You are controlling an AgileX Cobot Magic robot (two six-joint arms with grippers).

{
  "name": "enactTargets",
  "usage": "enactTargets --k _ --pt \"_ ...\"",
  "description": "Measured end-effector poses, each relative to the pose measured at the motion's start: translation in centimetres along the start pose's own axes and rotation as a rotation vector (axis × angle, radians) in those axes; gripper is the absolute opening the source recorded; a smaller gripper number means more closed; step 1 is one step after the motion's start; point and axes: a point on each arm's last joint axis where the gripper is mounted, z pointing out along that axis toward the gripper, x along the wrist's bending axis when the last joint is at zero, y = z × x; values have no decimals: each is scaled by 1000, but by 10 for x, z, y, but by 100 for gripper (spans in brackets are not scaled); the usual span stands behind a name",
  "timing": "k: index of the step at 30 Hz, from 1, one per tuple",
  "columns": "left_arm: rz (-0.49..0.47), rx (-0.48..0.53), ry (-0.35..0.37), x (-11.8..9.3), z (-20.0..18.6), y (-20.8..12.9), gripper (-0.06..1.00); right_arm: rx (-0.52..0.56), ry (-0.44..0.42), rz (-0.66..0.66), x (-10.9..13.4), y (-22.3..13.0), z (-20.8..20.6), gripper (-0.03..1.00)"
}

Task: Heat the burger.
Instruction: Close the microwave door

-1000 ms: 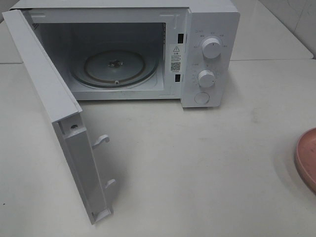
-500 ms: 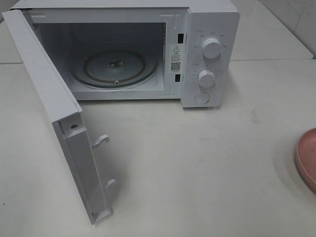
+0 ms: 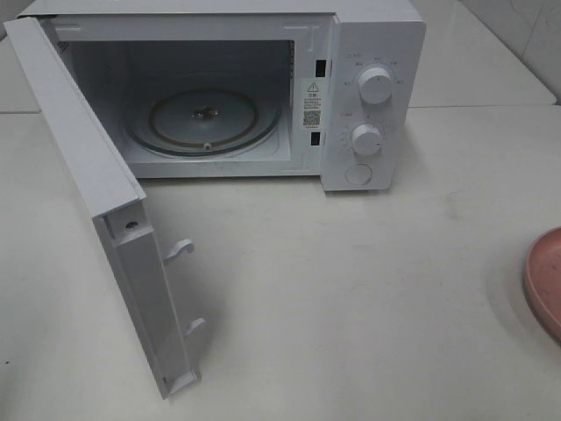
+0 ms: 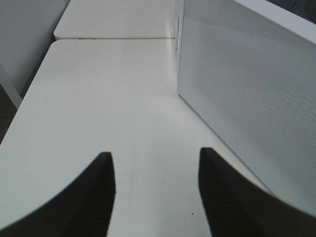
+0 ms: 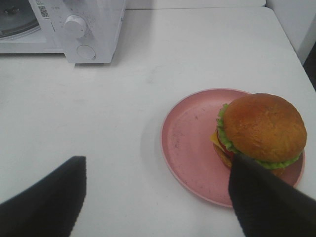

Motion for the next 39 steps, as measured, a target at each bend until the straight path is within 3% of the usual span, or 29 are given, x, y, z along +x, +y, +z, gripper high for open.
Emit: enactTargets --k 1,3,4,5,6,8,15,28,36,39 --pt "0 0 0 0 0 0 44 0 0 0 0 0 0 76" --pt "-5 44 1 1 14 6 27 0 0 0 0 0 0 76" --pt "-5 44 1 1 14 6 27 0 0 0 0 0 0 76" --pt "-8 69 2 2 24 9 13 0 0 0 0 0 0 76" --pt "-8 69 2 2 24 9 13 0 0 0 0 0 0 76" --pt "-12 83 7 3 38 15 1 0 0 0 0 0 0 76" --pt "-18 17 24 7 68 15 0 0 0 0 0 0 0 76" --pt "-22 -160 76 14 121 -16 0 0 0 0 0 0 0 76" --pt "40 -222 83 16 155 -19 0 0 0 0 0 0 0 76" --pt "100 -224 47 13 172 -23 0 0 0 0 0 0 0 76"
